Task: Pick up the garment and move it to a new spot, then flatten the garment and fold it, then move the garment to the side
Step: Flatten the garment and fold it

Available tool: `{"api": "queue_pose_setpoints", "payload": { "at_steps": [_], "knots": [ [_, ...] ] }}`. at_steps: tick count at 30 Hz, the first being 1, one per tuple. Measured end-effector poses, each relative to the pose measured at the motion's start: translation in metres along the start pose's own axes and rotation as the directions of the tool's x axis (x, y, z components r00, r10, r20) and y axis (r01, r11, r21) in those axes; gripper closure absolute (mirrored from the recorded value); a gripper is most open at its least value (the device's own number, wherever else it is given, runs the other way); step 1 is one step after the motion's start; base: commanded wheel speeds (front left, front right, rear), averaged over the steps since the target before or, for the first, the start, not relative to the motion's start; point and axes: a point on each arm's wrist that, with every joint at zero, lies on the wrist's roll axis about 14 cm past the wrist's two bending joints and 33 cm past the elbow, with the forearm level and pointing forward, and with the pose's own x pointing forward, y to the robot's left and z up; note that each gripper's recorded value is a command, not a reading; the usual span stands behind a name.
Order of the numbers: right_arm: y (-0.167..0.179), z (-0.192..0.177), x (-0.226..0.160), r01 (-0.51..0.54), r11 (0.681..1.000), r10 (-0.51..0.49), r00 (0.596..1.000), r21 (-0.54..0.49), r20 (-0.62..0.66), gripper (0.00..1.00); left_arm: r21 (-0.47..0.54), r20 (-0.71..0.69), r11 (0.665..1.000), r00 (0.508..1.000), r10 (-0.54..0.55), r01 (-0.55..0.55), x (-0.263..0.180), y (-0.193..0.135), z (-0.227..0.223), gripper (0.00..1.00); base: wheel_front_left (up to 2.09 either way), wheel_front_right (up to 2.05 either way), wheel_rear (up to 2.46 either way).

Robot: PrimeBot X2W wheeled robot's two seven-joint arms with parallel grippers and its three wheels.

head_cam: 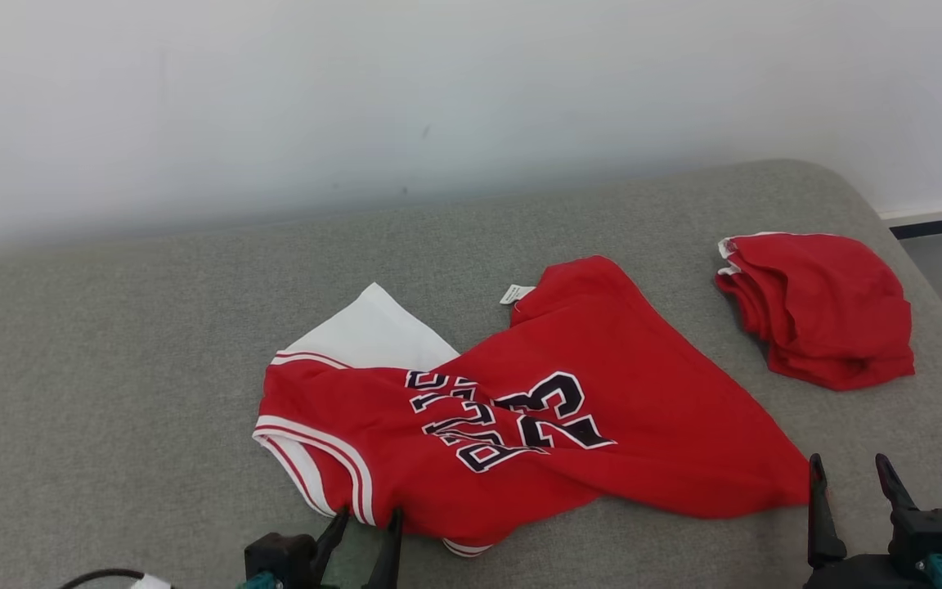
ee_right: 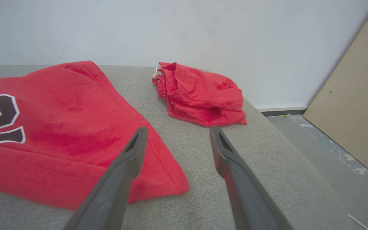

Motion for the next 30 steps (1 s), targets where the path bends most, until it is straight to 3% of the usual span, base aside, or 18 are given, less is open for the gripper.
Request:
{"api": "queue_pose_setpoints", "payload": {
  "at_steps": [1, 2, 3, 4, 9, 20, 25, 30],
  "knots": [
    [-0.001, -0.001, -0.001, 0.004, 1.000, -0.004, 1.000, 0.003, -0.002, 0.00, -0.003, -0.008, 1.000, 1.000, -0.008, 0.008, 0.003, -0.002, -0.001, 0.06, 0.00, 0.00, 0.00],
    [-0.003, -0.001, -0.002, 0.009, 1.000, -0.009, 1.000, 0.005, -0.002, 0.00, -0.021, -0.009, 1.000, 1.000, -0.009, 0.009, 0.006, -0.003, 0.000, 0.59, 0.00, 0.00, 0.00],
    [-0.005, -0.001, -0.003, 0.014, 1.000, -0.014, 1.000, 0.007, -0.001, 0.00, -0.028, -0.010, 1.000, 1.000, -0.010, 0.010, 0.008, -0.003, 0.000, 0.84, 0.00, 0.00, 0.00],
    [-0.006, -0.001, -0.005, 0.018, 1.000, -0.018, 1.000, 0.008, 0.000, 0.00, -0.023, -0.014, 1.000, 1.000, -0.021, 0.021, 0.010, -0.006, 0.000, 1.00, 0.00, 0.00, 0.00],
    [-0.008, 0.003, -0.008, 0.025, 0.999, -0.026, 1.000, 0.023, 0.016, 0.00, -0.038, 0.023, 0.997, 0.998, -0.065, 0.065, 0.012, -0.021, 0.012, 1.00, 0.00, 0.00, 0.00],
    [0.005, 0.003, -0.010, -0.014, 0.998, 0.012, 1.000, 0.066, 0.024, 0.00, 0.042, 0.264, 0.984, 0.948, -0.175, 0.170, -0.016, -0.042, 0.092, 1.00, 0.00, 0.00, 0.00],
    [0.007, 0.005, -0.013, -0.019, 0.996, 0.016, 0.999, 0.084, 0.034, 0.00, 0.115, 0.276, 0.985, 0.948, -0.157, 0.130, -0.029, -0.036, 0.125, 1.00, 0.00, 0.00, 0.00],
    [0.000, 0.002, -0.018, 0.004, 0.995, -0.007, 1.000, 0.102, 0.026, 0.00, 0.142, 0.198, 0.988, 0.976, -0.091, 0.064, -0.026, -0.022, 0.136, 1.00, 0.00, 0.00, 0.00]
  ]
}}
